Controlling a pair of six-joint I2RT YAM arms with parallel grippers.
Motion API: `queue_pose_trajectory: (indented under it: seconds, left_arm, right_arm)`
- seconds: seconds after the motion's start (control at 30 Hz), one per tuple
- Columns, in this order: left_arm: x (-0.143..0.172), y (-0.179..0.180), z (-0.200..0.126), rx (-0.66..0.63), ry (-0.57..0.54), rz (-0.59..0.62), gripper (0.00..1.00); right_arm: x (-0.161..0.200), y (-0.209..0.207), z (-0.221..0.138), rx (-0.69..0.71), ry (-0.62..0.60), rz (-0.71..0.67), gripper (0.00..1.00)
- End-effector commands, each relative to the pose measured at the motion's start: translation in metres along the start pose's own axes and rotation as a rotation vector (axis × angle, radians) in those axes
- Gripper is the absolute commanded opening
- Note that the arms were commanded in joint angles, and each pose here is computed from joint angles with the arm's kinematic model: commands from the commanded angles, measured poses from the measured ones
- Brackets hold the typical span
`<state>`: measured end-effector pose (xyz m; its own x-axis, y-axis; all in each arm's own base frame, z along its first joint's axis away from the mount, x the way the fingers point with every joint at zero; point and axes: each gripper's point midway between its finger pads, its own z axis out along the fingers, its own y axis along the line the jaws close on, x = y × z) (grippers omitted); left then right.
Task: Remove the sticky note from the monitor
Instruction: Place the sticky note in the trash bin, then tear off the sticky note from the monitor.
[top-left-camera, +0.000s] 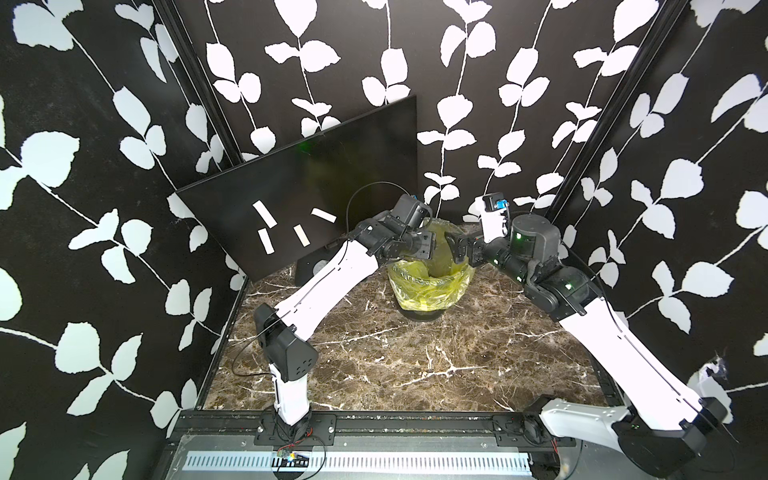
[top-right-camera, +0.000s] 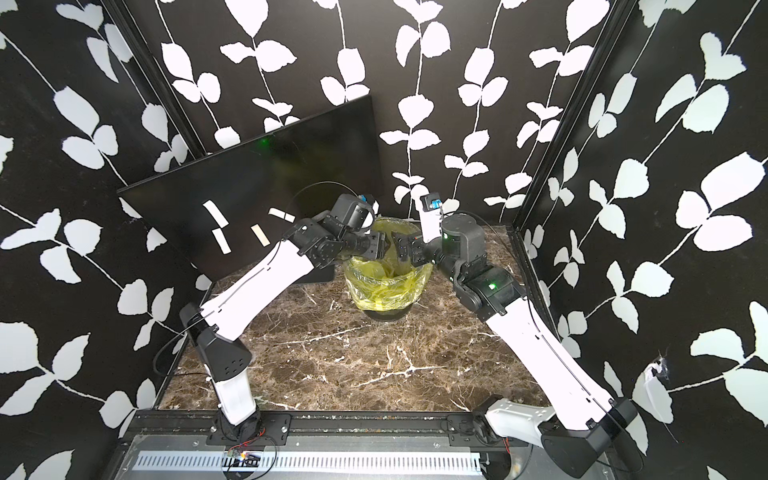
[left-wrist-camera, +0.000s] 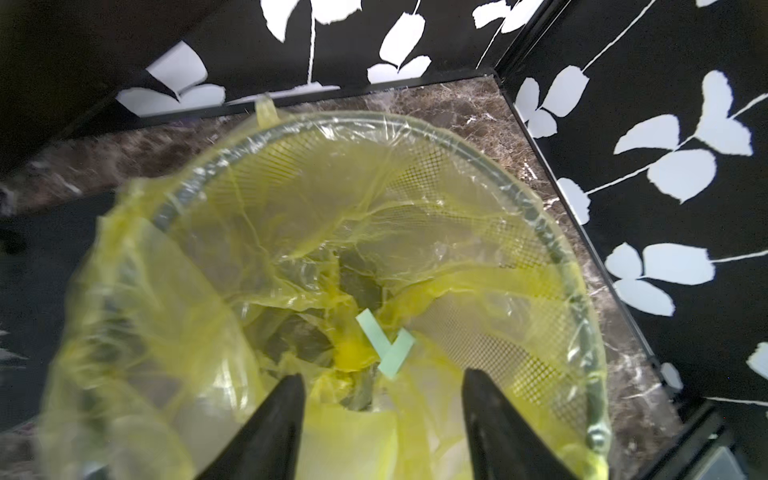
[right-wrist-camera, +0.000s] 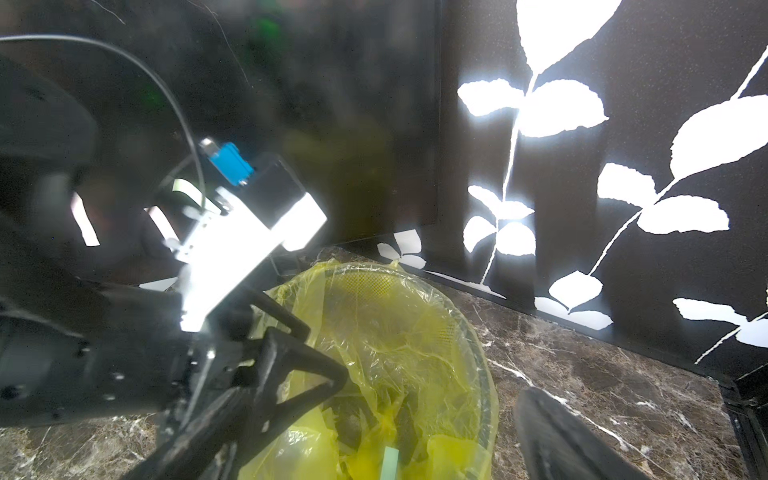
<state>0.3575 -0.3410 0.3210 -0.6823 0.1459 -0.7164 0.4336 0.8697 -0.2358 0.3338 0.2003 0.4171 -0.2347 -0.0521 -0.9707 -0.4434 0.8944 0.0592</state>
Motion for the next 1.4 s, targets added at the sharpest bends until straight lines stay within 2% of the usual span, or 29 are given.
queue_pose_trajectory:
  seconds: [0.0, 0.17, 0.3, 0.4, 0.43, 0.53, 0.63, 0.73, 0.87, 1.07, 1.17, 1.27, 1.37]
  left_arm:
    - [-0.025, 0.011, -0.066, -0.015, -0.112, -0.008, 0.65]
    - [-0.021, 0.044, -0.111, -0.047, -0.137, -0.069, 0.69]
    - [-0.015, 0.087, -0.153, -0.057, -0.211, -0.201, 0.73]
    - [-0.002, 0.113, -0.171, -0.065, -0.251, -0.297, 0.79]
    - [-0.001, 0.120, -0.185, -0.057, -0.295, -0.337, 0.80]
    - [0.013, 0.143, -0.203, -0.049, -0.372, -0.459, 0.84]
    - [0.022, 0.165, -0.213, -0.024, -0.455, -0.576, 0.86]
    - [0.036, 0.187, -0.210, -0.007, -0.490, -0.694, 0.86]
    - [0.036, 0.215, -0.218, 0.017, -0.639, -0.791, 0.86]
    - [0.044, 0.257, -0.231, -0.031, -0.773, -0.865, 0.86]
    - [0.036, 0.271, -0.240, -0.057, -0.841, -0.870, 0.86]
    - [0.017, 0.278, -0.245, -0.011, -0.925, -0.878, 0.85]
    - [0.009, 0.280, -0.248, 0.002, -0.958, -0.878, 0.85]
  right_arm:
    - [-0.011, 0.002, -0.002, -0.014, -0.048, 0.011, 1.00]
    - [-0.009, 0.007, 0.004, -0.040, -0.036, 0.018, 1.00]
    - [-0.007, 0.013, 0.009, -0.070, -0.029, 0.036, 1.00]
    - [-0.005, 0.016, 0.013, -0.087, -0.021, 0.047, 1.00]
    - [-0.004, 0.017, 0.014, -0.093, -0.016, 0.050, 1.00]
    - [-0.003, 0.020, 0.017, -0.108, -0.013, 0.057, 1.00]
    - [-0.002, 0.023, 0.019, -0.121, -0.009, 0.062, 0.99]
    - [-0.002, 0.023, 0.019, -0.124, -0.008, 0.063, 0.99]
    - [0.001, 0.021, 0.017, -0.116, -0.008, 0.063, 0.99]
    - [0.002, 0.018, 0.015, -0.100, -0.011, 0.055, 1.00]
    - [0.003, 0.015, 0.014, -0.086, -0.016, 0.049, 1.00]
    - [0.004, 0.014, 0.014, -0.076, -0.016, 0.045, 1.00]
    - [0.003, 0.011, 0.013, -0.063, -0.020, 0.037, 1.00]
